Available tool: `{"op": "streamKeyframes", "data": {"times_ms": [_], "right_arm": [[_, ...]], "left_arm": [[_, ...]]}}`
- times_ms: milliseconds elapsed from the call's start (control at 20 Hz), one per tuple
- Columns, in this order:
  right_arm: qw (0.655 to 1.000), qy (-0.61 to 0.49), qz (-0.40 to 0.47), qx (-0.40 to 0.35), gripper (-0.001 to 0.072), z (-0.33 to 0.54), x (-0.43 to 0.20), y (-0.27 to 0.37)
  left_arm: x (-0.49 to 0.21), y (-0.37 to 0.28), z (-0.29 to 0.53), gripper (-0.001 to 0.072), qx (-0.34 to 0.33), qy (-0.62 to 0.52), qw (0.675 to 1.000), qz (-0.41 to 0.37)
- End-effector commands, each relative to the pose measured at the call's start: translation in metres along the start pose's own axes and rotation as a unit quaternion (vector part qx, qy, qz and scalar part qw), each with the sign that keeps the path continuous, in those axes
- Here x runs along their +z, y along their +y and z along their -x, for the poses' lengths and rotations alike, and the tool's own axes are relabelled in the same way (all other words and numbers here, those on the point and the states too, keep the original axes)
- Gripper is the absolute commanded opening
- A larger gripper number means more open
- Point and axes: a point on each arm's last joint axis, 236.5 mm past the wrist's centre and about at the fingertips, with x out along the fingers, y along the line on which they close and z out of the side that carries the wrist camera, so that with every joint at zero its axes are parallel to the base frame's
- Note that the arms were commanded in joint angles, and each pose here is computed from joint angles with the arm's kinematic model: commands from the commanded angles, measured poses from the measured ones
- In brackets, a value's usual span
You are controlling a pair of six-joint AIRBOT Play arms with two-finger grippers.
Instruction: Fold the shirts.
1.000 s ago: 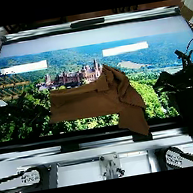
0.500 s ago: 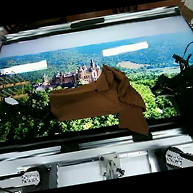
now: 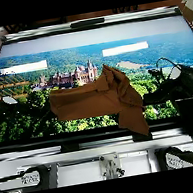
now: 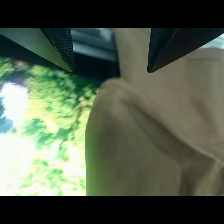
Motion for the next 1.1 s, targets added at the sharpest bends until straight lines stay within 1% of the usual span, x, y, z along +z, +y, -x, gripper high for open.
{"op": "streamKeyframes", "data": {"times_ms": [0, 100, 200, 250, 350, 400, 500, 600, 700, 750, 800, 850, 900, 1000, 1050], "right_arm": [[0.999, -0.012, 0.032, -0.040, 0.0578, -0.013, 0.012, -0.004], [0.999, 0.021, 0.020, -0.020, 0.0578, -0.029, 0.005, 0.000], [0.999, 0.029, 0.011, -0.011, 0.0572, -0.038, 0.006, 0.002], [1.000, 0.023, 0.005, -0.014, 0.0487, -0.039, 0.009, 0.000], [1.000, 0.017, 0.005, -0.017, 0.0132, -0.038, 0.012, -0.001], [1.000, 0.019, 0.005, -0.015, 0.0064, -0.038, 0.011, 0.000], [1.000, 0.014, 0.021, 0.016, 0.0065, -0.031, 0.014, 0.016], [0.997, -0.033, 0.053, 0.046, 0.0065, 0.000, 0.034, 0.039], [0.989, -0.117, 0.087, 0.031, 0.0065, 0.061, 0.063, 0.050], [0.979, -0.173, 0.109, 0.016, 0.0065, 0.102, 0.077, 0.058], [0.962, -0.242, 0.130, -0.003, 0.0065, 0.154, 0.088, 0.067], [0.935, -0.321, 0.149, -0.022, 0.0065, 0.214, 0.096, 0.080], [0.900, -0.402, 0.163, -0.040, 0.0065, 0.276, 0.096, 0.094], [0.792, -0.584, 0.165, -0.063, 0.0065, 0.414, 0.072, 0.126], [0.725, -0.670, 0.151, -0.056, 0.0065, 0.478, 0.045, 0.141]], "left_arm": [[0.000, -0.002, 0.002, 0.0037, -0.001, -0.002, 1.000, -0.002], [0.000, -0.002, 0.002, 0.0036, -0.001, -0.002, 1.000, -0.002], [0.000, -0.002, 0.002, 0.0037, -0.001, -0.002, 1.000, -0.002], [0.000, -0.002, 0.002, 0.0036, -0.001, -0.002, 1.000, -0.002], [0.001, -0.002, 0.002, 0.0037, -0.001, -0.004, 1.000, -0.003], [0.002, -0.003, 0.004, 0.0036, -0.001, -0.006, 1.000, -0.005], [0.014, -0.010, 0.015, 0.0034, 0.000, -0.023, 1.000, -0.019], [0.040, -0.034, 0.051, 0.0033, 0.003, -0.081, 0.995, -0.059], [0.072, -0.082, 0.122, 0.0033, 0.006, -0.181, 0.975, -0.128], [0.082, -0.116, 0.172, 0.0033, 0.008, -0.247, 0.954, -0.171], [0.085, -0.153, 0.226, 0.0033, 0.010, -0.316, 0.924, -0.213], [0.077, -0.196, 0.289, 0.0034, 0.010, -0.397, 0.881, -0.258], [0.057, -0.239, 0.355, 0.0034, 0.007, -0.480, 0.825, -0.296], [-0.012, -0.308, 0.465, 0.0035, -0.023, -0.618, 0.713, -0.332], [-0.059, -0.334, 0.508, 0.0035, -0.036, -0.671, 0.653, -0.350]]}}
